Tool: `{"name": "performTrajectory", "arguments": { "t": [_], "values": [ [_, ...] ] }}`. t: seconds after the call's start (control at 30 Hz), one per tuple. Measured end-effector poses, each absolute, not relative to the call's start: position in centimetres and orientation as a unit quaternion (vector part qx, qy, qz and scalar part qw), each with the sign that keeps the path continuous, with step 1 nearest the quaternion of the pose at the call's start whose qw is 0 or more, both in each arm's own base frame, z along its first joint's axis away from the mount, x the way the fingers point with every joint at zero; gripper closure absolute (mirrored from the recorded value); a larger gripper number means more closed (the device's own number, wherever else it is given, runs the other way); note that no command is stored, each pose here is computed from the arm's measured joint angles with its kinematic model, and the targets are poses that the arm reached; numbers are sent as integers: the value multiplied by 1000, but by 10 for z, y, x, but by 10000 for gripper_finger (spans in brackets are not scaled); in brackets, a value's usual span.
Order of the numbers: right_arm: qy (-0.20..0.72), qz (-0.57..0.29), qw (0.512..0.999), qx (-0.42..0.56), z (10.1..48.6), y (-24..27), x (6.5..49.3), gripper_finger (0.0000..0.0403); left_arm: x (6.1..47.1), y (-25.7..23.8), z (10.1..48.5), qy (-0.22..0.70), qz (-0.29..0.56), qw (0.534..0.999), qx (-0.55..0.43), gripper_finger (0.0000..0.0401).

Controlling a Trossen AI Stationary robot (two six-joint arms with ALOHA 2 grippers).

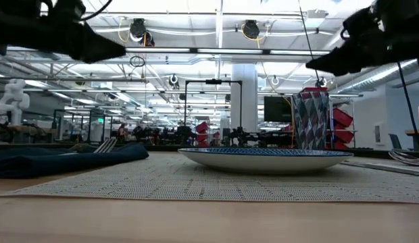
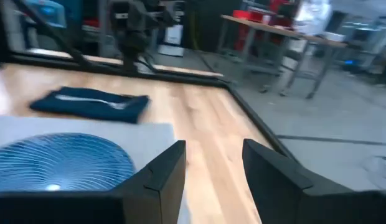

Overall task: Set table place
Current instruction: Return to Home position

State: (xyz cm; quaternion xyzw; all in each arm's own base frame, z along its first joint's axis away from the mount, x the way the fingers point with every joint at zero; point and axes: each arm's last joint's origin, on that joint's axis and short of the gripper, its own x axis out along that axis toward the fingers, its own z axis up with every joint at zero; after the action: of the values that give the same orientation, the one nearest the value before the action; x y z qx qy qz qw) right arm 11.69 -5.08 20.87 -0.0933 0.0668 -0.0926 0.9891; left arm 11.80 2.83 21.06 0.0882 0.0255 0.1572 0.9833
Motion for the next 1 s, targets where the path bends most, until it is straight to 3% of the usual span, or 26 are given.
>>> {"name": "performTrajectory", "arguments": {
  "t": [0.13, 0.37, 0.73, 1.0],
  "values": [
    [62, -126, 984, -109, 198, -52, 116, 257, 115, 36, 203, 70, 217, 969, 95, 212],
    [80, -146, 976, -140, 190, -53, 114, 257, 113, 43, 207, 67, 228, 967, 98, 213],
    [61, 5, 994, -96, 189, -44, 115, 268, 123, 46, 203, 92, 144, 982, 79, 213],
    [62, 36, 994, -86, 182, -45, 114, 290, 126, 45, 202, 84, 85, 990, 71, 213]
  ]
}}
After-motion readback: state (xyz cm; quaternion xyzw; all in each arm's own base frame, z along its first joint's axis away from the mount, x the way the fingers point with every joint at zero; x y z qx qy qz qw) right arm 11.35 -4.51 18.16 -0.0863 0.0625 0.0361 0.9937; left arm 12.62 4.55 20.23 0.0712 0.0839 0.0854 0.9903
